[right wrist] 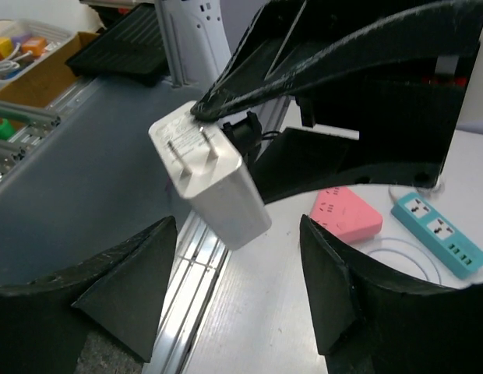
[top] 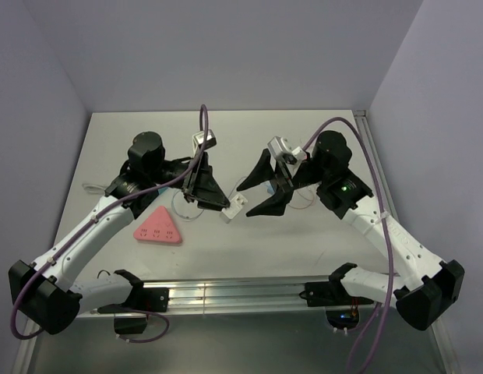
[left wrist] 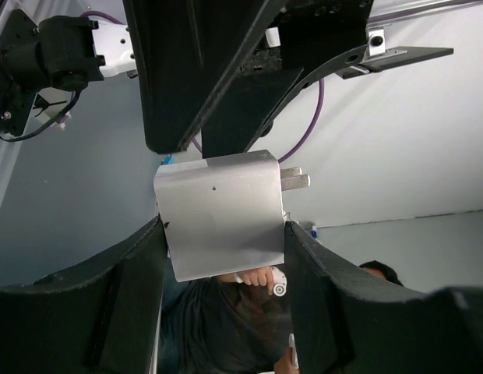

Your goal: Insert the plug

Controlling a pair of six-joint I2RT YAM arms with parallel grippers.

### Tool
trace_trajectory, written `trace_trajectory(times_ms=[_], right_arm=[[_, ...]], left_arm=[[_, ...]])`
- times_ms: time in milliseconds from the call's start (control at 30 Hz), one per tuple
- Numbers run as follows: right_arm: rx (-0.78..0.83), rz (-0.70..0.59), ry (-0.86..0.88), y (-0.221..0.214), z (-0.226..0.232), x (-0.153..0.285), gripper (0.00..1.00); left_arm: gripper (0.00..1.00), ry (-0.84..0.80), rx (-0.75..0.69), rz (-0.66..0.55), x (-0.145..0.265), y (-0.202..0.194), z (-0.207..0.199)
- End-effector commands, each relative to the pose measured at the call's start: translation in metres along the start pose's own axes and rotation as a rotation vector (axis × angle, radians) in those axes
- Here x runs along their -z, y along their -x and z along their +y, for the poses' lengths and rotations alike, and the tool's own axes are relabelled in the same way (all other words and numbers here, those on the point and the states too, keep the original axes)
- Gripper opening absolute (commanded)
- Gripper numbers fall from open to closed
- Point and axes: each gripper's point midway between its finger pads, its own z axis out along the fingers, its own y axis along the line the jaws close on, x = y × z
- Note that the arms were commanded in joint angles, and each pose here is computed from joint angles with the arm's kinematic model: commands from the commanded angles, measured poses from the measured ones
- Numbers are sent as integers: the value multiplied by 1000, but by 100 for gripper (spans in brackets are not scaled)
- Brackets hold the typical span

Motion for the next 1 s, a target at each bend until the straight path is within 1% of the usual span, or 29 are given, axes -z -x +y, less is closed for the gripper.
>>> trace_trajectory(times_ms=[0, 100, 233, 467, 500, 533, 567, 600, 633, 667, 700, 733, 767, 800, 833, 900, 933, 967], right_arm=[[104, -26, 58, 28, 5, -10, 71], [110, -27, 92, 28, 7, -16, 69], [110, -27, 155, 28, 16, -22, 61], [97, -15, 265, 27, 29, -27, 54], [99, -14, 273, 27, 29, -28, 52], [117, -16, 280, 28, 29, -29, 46], [84, -7, 296, 27, 31, -30, 42], [97, -7, 305, 26, 30, -31, 37], [97, -8, 321, 27, 32, -30, 26], [63, 0, 335, 26, 33, -30, 18], [56, -1, 355, 25, 36, -30, 1], [83, -7, 363, 26, 36, -30, 0], [49, 0, 366, 24, 39, -29, 0], [50, 1, 363, 24, 38, -29, 0], [39, 4, 359, 24, 38, -29, 0], [13, 16, 340, 24, 37, -29, 0], [0, 25, 316, 23, 35, -29, 0], [8, 26, 293, 22, 30, -31, 0]], left_arm=[[0, -41, -96, 21, 2, -9, -22], [0, -41, -93, 28, 1, -10, -21], [0, -42, -92, 32, 0, -10, -19], [0, -42, -90, 37, 0, -9, -18], [0, -42, -89, 38, 0, -9, -17], [0, -43, -89, 40, 0, -9, -18], [0, -42, -88, 39, 0, -9, -17], [0, -43, -90, 40, 0, -9, -18], [0, -44, -92, 40, 0, -9, -19], [0, -44, -95, 39, 0, -9, -19], [0, -44, -98, 38, 0, -9, -20], [1, -42, -95, 37, 0, -8, -20], [8, -39, -95, 33, 0, -7, -19], [20, -35, -96, 28, 0, -6, -18], [50, -20, -78, 5, 1, -1, -15], [75, 1, -108, -38, 8, 7, -12], [99, 16, -98, -59, 11, 10, -11], [100, 40, -144, -97, 13, 17, -8]])
